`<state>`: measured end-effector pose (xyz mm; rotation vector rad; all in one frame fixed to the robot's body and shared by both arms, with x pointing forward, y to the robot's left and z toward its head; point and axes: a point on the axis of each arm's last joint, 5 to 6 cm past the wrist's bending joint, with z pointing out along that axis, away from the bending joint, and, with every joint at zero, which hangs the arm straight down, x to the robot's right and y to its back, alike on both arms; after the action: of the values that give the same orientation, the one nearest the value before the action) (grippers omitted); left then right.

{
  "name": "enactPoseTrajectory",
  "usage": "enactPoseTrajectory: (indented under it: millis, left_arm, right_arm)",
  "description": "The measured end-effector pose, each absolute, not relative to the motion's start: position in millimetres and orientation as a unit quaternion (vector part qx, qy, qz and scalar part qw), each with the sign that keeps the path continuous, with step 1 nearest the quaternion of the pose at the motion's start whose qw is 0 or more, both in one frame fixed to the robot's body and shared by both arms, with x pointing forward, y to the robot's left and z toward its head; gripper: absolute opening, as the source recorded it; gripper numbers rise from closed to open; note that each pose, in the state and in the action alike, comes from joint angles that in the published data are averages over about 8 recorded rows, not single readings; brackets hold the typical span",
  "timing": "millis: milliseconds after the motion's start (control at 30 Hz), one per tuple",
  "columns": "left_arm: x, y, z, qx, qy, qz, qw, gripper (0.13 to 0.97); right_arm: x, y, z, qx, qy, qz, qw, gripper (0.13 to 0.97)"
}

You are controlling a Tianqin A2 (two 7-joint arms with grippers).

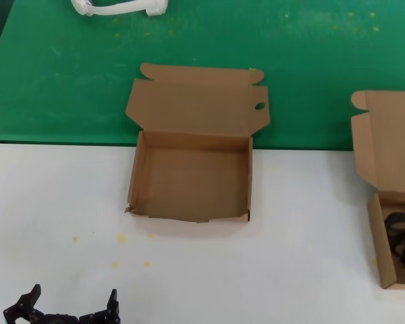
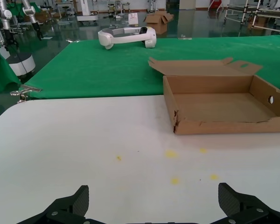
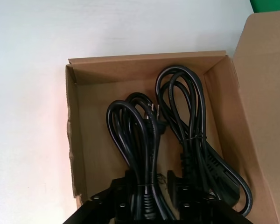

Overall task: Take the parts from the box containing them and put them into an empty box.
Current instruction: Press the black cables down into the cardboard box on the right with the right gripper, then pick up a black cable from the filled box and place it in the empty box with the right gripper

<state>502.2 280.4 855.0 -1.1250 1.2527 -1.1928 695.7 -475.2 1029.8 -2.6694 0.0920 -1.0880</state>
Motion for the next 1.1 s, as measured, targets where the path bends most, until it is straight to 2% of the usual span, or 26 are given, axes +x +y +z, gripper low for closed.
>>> enactPoseTrajectory:
  millis: [67, 333, 800, 1100]
  left_arm:
    - [502, 280, 855.0, -0.468, 0.521, -0.496, 0.513, 0.966]
    - [502, 280, 855.0, -0.468, 0.521, -0.496, 0.513, 0.966]
    - [502, 280, 855.0, -0.468, 0.521, -0.496, 0.513, 0.966]
    - [502, 280, 855.0, -0.468, 0.521, -0.496, 0.513, 0.966]
  right_arm:
    - [696, -475, 1030, -0.918, 0.033, -0.375, 0.128, 0.403]
    - [698, -474, 1032, -0.916, 0.037, -0.378, 0.127, 0.256]
    - [697, -470, 1051, -0.912, 0.037, -0.382, 0.144, 0.219]
    - [674, -463, 1080, -0.904, 0.043, -0.392, 0.165, 0.218]
